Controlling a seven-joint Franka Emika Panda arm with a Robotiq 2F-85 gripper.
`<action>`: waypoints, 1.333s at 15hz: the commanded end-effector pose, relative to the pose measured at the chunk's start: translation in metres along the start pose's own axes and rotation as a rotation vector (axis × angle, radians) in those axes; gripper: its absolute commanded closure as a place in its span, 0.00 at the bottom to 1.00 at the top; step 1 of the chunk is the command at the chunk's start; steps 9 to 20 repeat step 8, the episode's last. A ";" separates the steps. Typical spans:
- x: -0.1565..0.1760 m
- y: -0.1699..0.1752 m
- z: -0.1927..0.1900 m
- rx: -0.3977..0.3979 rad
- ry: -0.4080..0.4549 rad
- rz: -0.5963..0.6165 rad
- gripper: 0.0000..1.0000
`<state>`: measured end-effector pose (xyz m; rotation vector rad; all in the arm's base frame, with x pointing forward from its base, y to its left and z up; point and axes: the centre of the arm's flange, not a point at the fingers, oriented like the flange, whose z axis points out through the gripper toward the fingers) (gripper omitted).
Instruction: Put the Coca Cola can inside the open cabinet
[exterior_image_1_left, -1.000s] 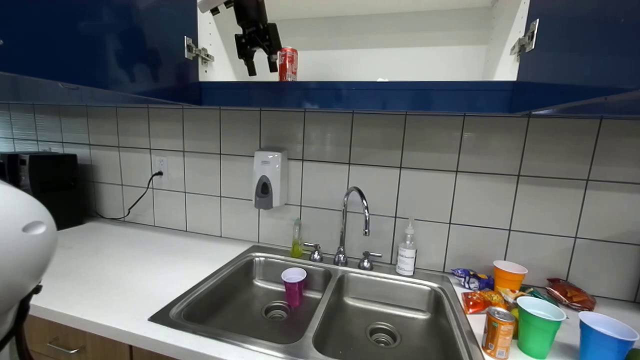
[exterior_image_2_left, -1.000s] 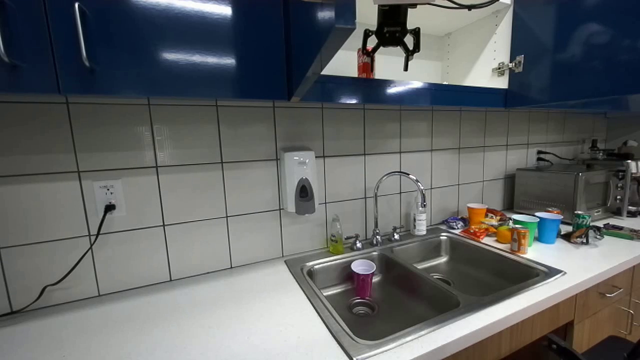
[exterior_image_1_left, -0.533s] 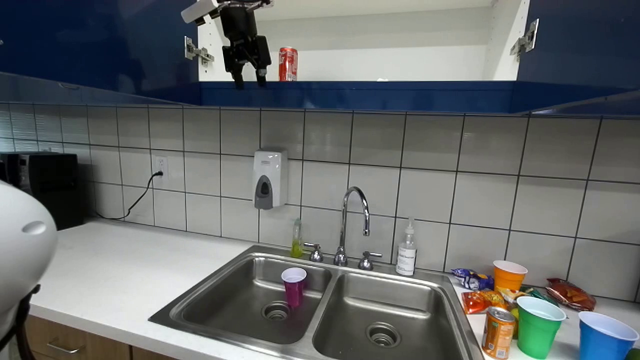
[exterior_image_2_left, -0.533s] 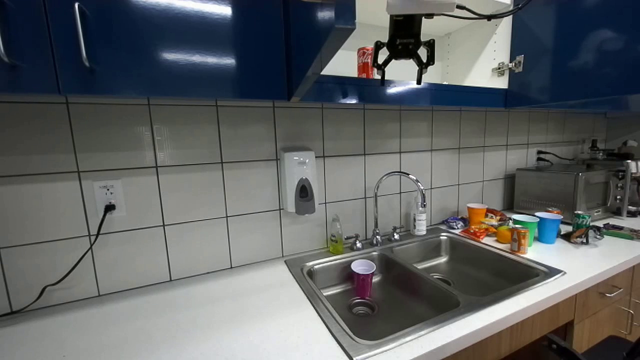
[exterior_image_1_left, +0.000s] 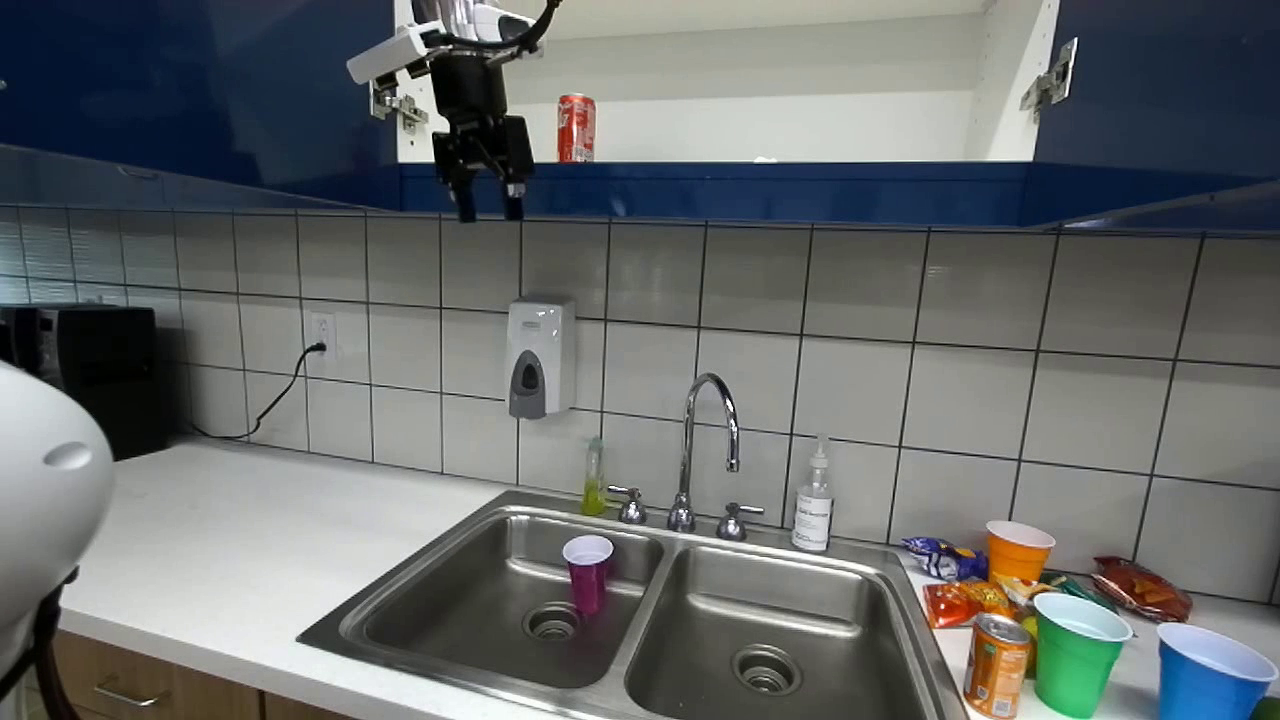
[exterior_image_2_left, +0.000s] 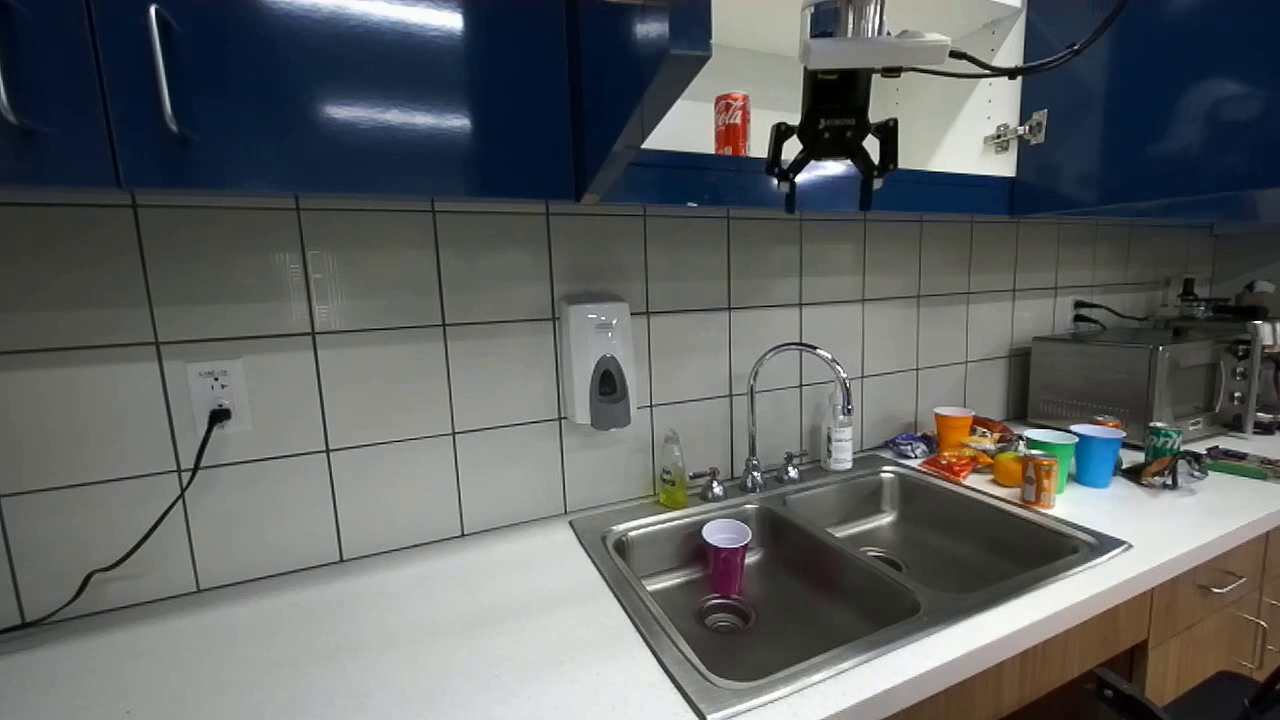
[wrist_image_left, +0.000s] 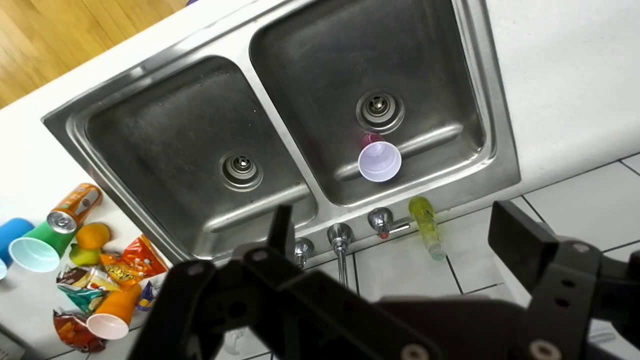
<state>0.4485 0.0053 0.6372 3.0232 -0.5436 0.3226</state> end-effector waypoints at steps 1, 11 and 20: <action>-0.017 0.028 0.019 0.010 -0.015 -0.015 0.00; -0.010 0.022 0.020 -0.008 -0.032 0.002 0.00; -0.010 0.022 0.020 -0.008 -0.032 0.002 0.00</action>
